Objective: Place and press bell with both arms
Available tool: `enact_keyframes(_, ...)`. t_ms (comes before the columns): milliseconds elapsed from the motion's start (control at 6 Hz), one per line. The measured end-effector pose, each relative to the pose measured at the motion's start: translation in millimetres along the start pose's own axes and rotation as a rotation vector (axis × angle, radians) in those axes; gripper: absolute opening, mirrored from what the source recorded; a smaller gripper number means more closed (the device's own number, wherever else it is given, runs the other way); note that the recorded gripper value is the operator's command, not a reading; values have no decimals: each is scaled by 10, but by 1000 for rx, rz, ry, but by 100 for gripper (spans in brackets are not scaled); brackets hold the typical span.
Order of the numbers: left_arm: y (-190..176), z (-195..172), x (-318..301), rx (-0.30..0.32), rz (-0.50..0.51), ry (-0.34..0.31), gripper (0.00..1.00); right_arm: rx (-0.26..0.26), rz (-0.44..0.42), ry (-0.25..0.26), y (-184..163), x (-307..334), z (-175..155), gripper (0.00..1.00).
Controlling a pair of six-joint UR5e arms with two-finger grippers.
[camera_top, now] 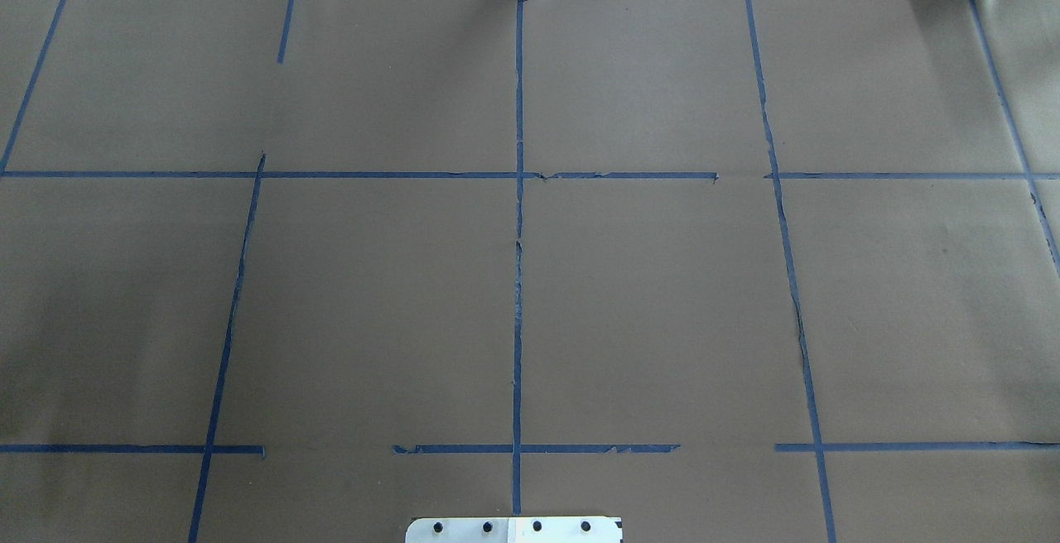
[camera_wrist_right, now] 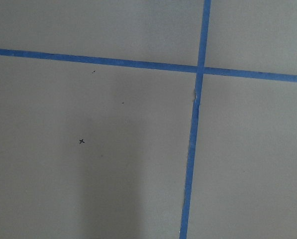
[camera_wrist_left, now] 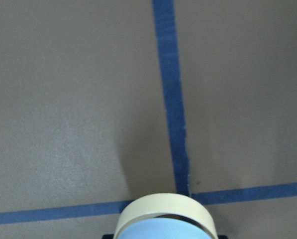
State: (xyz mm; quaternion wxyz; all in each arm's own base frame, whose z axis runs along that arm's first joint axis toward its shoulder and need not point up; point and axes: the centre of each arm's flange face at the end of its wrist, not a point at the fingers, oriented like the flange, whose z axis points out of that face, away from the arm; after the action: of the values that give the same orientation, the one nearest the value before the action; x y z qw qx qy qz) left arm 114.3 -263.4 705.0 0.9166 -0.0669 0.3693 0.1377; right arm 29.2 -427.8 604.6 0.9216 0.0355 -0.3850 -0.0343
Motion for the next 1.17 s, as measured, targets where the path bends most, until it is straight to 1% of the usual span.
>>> enact_keyframes(167, -136, -321, 180, 77, 8, 21, 0, 0, 0, 0, -1, -1, -1, 100)
enact_keyframes(333, -319, -593, 374, 133, 0, 36, 0, 1, -1, 1, -4, -2, -3, 100)
enact_keyframes(500, -567, -778, 594, 164, -22, 51, 0, 1, -1, 2, -4, -1, -3, 100)
enact_keyframes(667, -918, -921, 852, 179, -44, 61, 0, 2, -2, 3, -4, -3, -7, 100)
enact_keyframes(833, -1347, -1089, 1172, 178, -59, 61, 0, 4, -5, 5, -12, -10, -14, 100)
enact_keyframes(1000, -1770, -1292, 1531, 173, -68, 59, 0, 6, -6, 5, -21, -15, -20, 100)
enact_keyframes(1167, -2246, -1573, 2000, 166, -81, 58, 0, 7, -8, 6, -34, -20, -24, 100)
